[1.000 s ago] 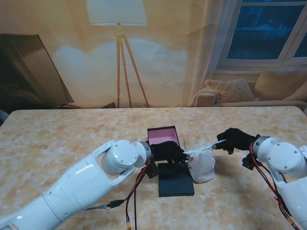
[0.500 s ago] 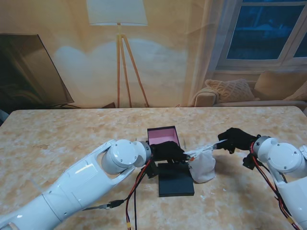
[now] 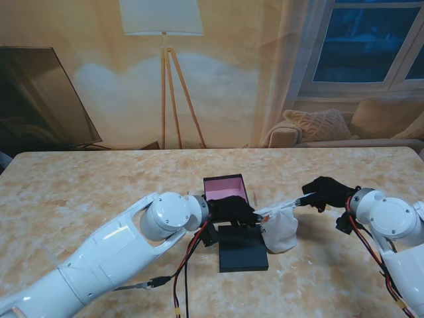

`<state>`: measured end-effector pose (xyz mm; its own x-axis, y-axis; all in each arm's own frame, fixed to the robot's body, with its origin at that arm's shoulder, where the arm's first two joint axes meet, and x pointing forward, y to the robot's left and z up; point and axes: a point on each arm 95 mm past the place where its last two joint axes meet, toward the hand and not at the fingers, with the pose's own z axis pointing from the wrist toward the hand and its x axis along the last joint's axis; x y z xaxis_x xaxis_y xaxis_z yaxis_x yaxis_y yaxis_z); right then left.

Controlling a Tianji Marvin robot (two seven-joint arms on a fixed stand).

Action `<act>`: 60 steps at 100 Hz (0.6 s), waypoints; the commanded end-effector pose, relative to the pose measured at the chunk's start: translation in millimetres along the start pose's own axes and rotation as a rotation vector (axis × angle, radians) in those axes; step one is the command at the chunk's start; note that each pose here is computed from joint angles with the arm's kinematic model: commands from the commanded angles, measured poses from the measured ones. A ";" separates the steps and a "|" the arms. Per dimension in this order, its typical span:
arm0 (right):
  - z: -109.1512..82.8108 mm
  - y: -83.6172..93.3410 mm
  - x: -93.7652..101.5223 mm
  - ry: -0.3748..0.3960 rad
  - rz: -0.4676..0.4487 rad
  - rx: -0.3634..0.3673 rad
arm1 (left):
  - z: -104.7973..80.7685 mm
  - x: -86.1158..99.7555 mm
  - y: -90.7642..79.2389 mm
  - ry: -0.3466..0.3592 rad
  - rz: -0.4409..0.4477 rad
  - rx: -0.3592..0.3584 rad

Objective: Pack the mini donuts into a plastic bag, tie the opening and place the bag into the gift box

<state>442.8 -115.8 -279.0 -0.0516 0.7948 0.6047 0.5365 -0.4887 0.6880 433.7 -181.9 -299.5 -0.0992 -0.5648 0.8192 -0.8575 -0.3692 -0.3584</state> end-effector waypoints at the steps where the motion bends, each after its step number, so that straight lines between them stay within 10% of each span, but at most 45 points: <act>1: -2.7 0.9 -7.2 -0.019 0.002 0.005 | -2.8 -9.6 -1.5 -0.026 -0.005 -0.012; 60: -3.6 8.1 -16.5 -0.002 0.000 0.019 | -1.1 -7.2 0.1 -0.022 -0.014 -0.013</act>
<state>444.0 -122.7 -278.5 -0.0791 0.7842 0.6155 0.5553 -0.4781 0.6805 433.6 -183.3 -299.2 -0.0947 -0.5607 0.8226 -0.8602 -0.3699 -0.3511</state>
